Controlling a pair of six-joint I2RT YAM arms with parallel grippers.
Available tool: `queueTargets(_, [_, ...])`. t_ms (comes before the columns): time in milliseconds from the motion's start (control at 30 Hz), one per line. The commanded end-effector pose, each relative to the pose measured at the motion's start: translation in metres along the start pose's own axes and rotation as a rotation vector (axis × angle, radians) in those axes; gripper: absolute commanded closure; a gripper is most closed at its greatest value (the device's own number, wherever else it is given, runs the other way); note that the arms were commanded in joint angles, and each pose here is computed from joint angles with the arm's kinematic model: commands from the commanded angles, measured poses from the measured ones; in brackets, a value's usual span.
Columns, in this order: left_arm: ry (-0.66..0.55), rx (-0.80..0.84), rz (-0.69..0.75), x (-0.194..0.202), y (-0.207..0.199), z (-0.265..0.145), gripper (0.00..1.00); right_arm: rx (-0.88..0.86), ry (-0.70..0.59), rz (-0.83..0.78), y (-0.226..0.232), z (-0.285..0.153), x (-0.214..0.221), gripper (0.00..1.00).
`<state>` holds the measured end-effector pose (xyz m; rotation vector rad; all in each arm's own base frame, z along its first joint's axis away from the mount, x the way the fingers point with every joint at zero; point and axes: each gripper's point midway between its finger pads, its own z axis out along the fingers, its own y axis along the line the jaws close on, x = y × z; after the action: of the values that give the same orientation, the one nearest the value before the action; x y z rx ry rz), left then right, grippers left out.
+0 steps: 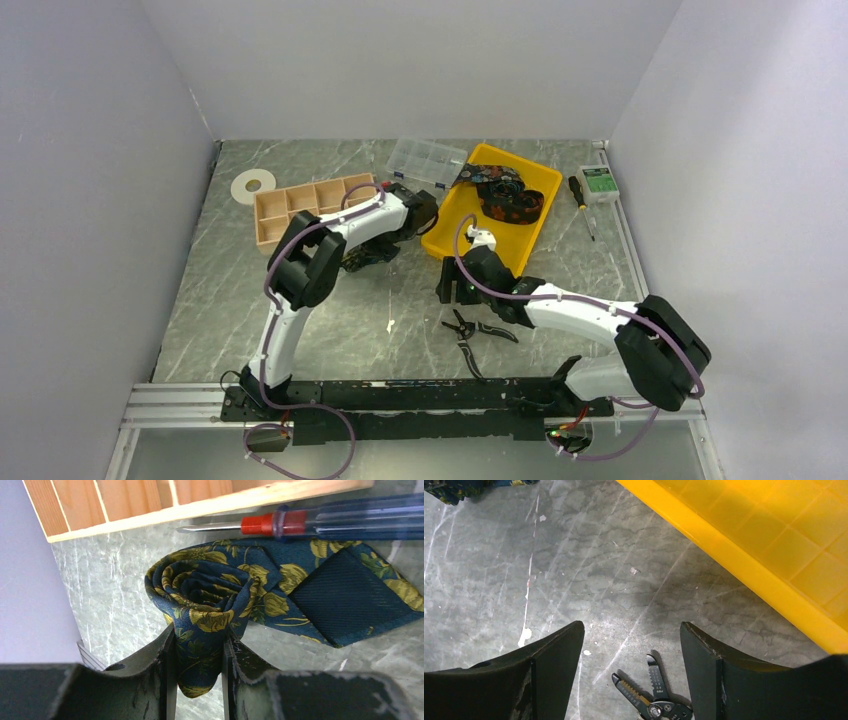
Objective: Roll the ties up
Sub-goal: Roll the tie at the center of the board.
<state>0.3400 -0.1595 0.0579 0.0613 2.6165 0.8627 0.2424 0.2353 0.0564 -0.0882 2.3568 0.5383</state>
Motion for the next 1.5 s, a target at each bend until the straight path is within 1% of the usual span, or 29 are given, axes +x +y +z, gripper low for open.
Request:
queueTargets(0, [0.004, 0.086, -0.041, -0.002, -0.038, 0.001, 0.86, -0.008, -0.058, -0.003, 0.002, -0.005, -0.014, 0.25])
queueTargets(167, [-0.001, 0.142, -0.034, -0.004, -0.051, -0.003, 0.54, -0.002, -0.058, -0.003, 0.001, -0.005, -0.014, 0.24])
queueTargets(233, [-0.004, 0.176, -0.042, -0.005, -0.055, -0.006, 0.44, -0.002, -0.059, -0.003, 0.001, -0.005, -0.015, 0.24])
queueTargets(333, [-0.007, 0.225, -0.046, -0.008, -0.060, -0.011, 0.33, -0.005, -0.061, -0.007, 0.002, -0.006, -0.016, 0.24])
queueTargets(567, [-0.026, 0.367, -0.071, -0.013, -0.069, -0.031, 0.17, 0.002, -0.054, -0.017, 0.002, -0.009, -0.018, 0.22])
queueTargets(600, [-0.033, 0.392, -0.078, -0.014, -0.069, -0.035, 0.08, 0.001, -0.058, -0.019, 0.003, -0.009, -0.020, 0.21])
queueTargets(833, [-0.064, 0.553, -0.134, -0.026, -0.062, -0.063, 0.06, -0.003, -0.075, -0.033, 0.007, -0.012, -0.030, 0.19])
queueTargets(900, [-0.074, 0.578, -0.148, -0.030, -0.058, -0.069, 0.06, -0.017, -0.075, -0.034, 0.012, -0.011, -0.033, 0.18])
queueTargets(1067, [-0.092, 0.639, -0.215, -0.034, -0.035, -0.076, 0.06, -0.126, -0.070, -0.042, 0.038, -0.013, -0.042, 0.15])
queueTargets(1200, [-0.109, 0.708, -0.316, -0.036, 0.000, -0.078, 0.06, -0.273, -0.052, -0.050, 0.074, -0.015, -0.053, 0.14])
queueTargets(1300, [-0.139, 0.800, -0.429, -0.035, 0.033, -0.077, 0.06, -0.378, -0.036, -0.048, 0.103, -0.014, -0.063, 0.18])
queueTargets(1333, [-0.197, 0.861, -0.481, -0.040, 0.049, -0.083, 0.06, -0.404, -0.036, -0.047, 0.113, -0.010, -0.069, 0.19])
queueTargets(1433, [-0.265, 0.928, -0.618, -0.035, 0.089, -0.062, 0.06, -0.431, -0.014, -0.036, 0.132, 0.004, -0.079, 0.22])
queueTargets(1467, [-0.275, 0.966, -0.635, -0.028, 0.091, -0.053, 0.06, -0.430, -0.004, -0.029, 0.136, 0.011, -0.081, 0.22])
